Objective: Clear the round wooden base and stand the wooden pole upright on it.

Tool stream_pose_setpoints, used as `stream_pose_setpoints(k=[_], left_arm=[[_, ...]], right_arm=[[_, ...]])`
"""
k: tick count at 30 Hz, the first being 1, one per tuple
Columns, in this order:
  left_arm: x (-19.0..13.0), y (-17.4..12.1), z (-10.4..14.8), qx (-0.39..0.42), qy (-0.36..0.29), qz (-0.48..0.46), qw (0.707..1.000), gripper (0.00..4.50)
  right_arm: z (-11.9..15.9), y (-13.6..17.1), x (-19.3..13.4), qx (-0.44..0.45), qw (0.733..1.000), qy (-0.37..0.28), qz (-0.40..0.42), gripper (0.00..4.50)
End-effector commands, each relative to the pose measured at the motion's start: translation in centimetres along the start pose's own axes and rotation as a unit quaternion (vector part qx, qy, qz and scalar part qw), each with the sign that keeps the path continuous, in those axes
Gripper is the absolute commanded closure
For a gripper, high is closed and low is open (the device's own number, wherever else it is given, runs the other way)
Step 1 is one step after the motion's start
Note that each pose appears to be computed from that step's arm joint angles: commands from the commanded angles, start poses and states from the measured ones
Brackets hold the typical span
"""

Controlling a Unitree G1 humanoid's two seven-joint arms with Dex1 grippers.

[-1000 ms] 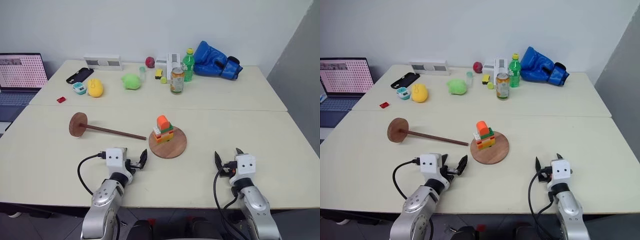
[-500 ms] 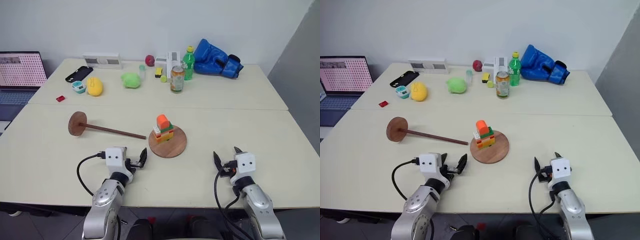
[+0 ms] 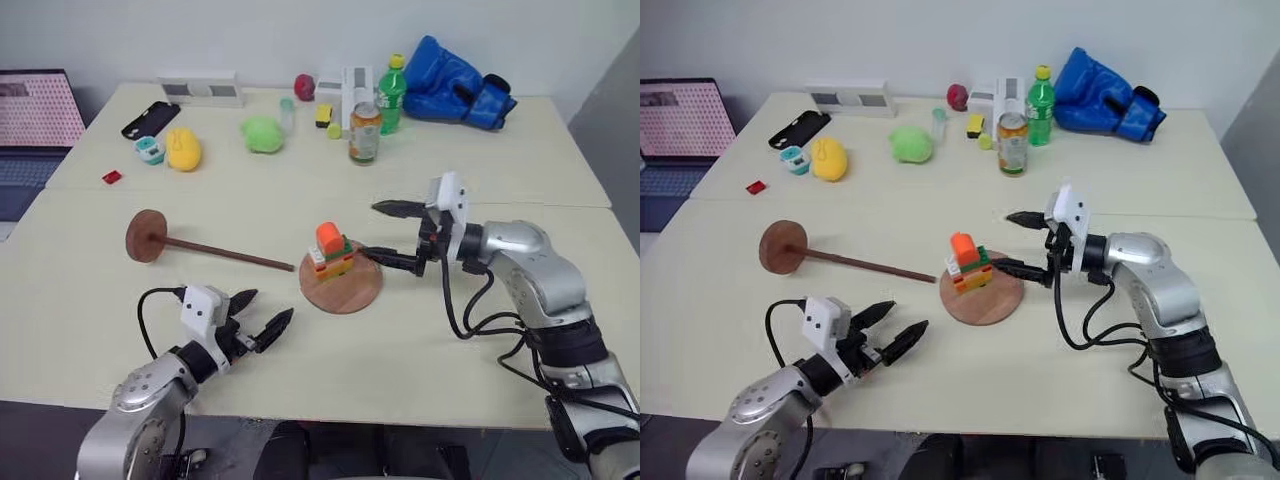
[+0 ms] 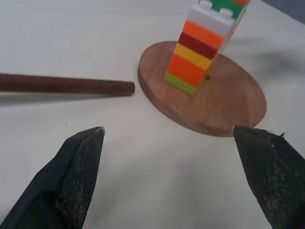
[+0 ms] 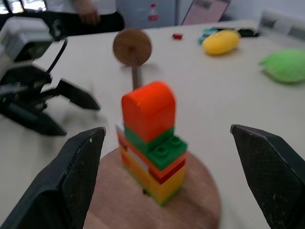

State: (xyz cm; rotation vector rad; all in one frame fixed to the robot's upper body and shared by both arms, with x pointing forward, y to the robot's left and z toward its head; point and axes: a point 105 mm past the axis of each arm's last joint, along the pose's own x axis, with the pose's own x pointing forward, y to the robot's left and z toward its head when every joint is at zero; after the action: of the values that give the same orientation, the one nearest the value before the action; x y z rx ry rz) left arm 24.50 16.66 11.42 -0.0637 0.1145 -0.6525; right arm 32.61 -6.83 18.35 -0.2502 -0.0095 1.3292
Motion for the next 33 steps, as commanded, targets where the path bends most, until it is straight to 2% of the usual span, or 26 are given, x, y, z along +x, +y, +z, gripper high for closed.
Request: stream_pose_setpoints(k=[1, 4, 14, 29, 32, 33], left_arm=[[-0.8, -2.6, 3.3, 0.035, -0.052, -0.06, 0.996, 0.0], [-1.3, -3.7, 3.8, 0.055, -0.056, -0.087, 0.993, 0.0], [-1.6, -4.1, 4.6, 0.088, -0.076, -0.083, 0.99, 0.0], [-2.0, -4.7, 4.8, 0.094, -0.083, -0.066, 0.99, 0.0], [-1.9, -4.7, 4.8, 0.094, -0.085, -0.062, 0.99, 0.0], [-1.9, -4.7, 4.8, 0.094, -0.085, -0.061, 0.99, 0.0]], right_arm=[[1.6, 0.0, 0.5, -0.018, 0.999, -0.015, 0.045, 0.07], [1.8, -0.1, 1.2, -0.018, 0.998, -0.022, 0.059, 0.07], [2.5, -0.9, 4.4, -0.041, 0.996, -0.048, 0.069, 0.07], [1.5, -2.1, 6.8, -0.067, 0.994, -0.041, 0.077, 0.07], [1.5, -2.1, 6.9, -0.064, 0.993, -0.045, 0.083, 0.51], [1.4, -2.1, 6.9, -0.064, 0.993, -0.043, 0.086, 0.78]])
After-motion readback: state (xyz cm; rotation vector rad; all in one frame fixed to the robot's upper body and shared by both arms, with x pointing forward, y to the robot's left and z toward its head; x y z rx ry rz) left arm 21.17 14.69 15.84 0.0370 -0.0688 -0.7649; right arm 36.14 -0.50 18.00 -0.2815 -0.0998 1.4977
